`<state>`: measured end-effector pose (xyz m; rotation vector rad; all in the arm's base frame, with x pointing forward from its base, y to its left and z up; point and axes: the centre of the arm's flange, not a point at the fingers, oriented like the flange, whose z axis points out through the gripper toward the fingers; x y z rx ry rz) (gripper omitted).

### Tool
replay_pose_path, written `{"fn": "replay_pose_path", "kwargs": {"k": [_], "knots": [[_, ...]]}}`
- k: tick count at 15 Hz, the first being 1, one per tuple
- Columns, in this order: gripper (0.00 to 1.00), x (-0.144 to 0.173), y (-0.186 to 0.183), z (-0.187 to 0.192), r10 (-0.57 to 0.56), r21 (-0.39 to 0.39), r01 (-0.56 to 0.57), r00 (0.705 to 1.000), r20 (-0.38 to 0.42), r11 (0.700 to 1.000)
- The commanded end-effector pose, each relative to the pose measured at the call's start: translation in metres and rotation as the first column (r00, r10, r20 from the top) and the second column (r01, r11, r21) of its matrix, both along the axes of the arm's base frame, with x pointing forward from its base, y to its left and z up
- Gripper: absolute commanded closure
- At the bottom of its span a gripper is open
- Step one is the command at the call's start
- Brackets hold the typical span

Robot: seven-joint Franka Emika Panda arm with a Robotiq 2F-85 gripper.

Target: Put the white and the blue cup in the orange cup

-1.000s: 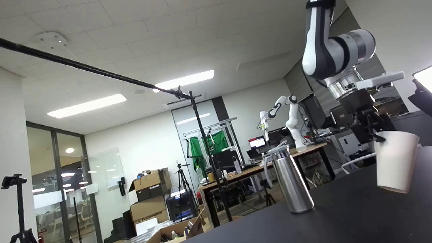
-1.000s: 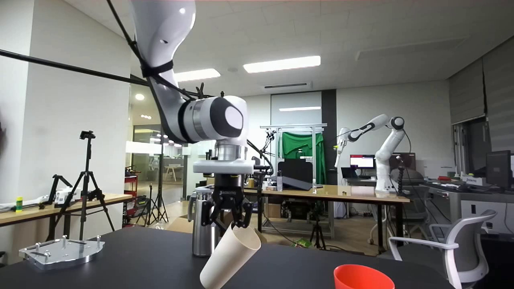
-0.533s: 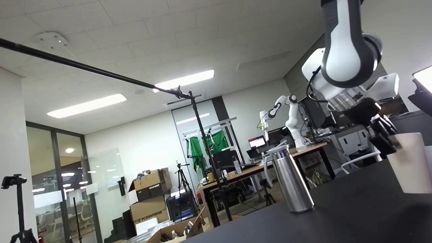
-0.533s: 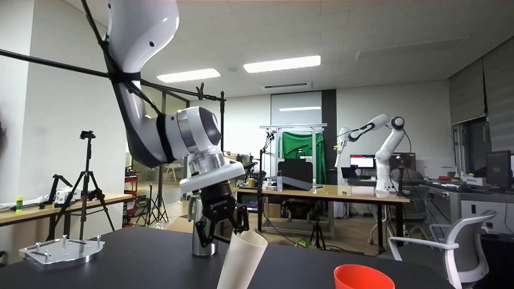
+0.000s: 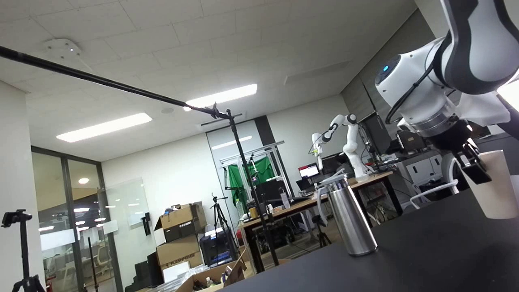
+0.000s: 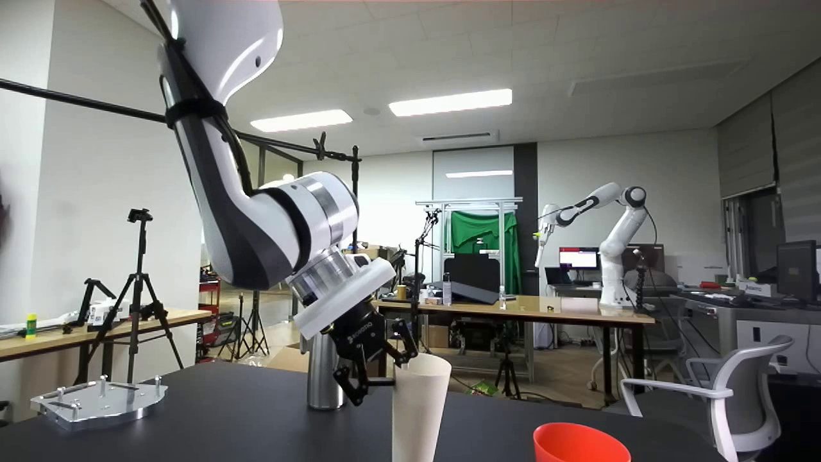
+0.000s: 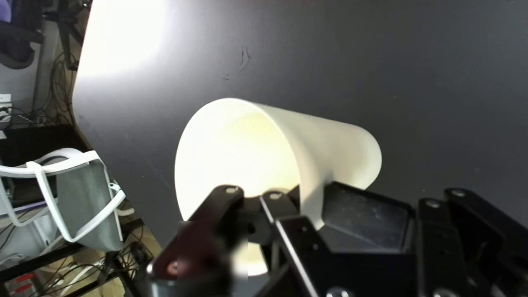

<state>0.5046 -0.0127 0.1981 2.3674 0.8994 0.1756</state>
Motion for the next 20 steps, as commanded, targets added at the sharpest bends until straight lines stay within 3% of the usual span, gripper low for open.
{"fn": "replay_pose_path", "kwargs": {"k": [1, 12, 20], "knots": [[1.0, -0.014, -0.002, 0.001, -0.022, -0.026, 0.024, 0.997, 0.068, 0.999], [1.0, 0.03, -0.035, 0.13, -0.26, 0.077, 0.253, 0.959, 0.109, 0.964], [1.0, 0.052, -0.082, 0.186, -0.358, 0.025, 0.359, 0.92, 0.158, 0.933]]}}
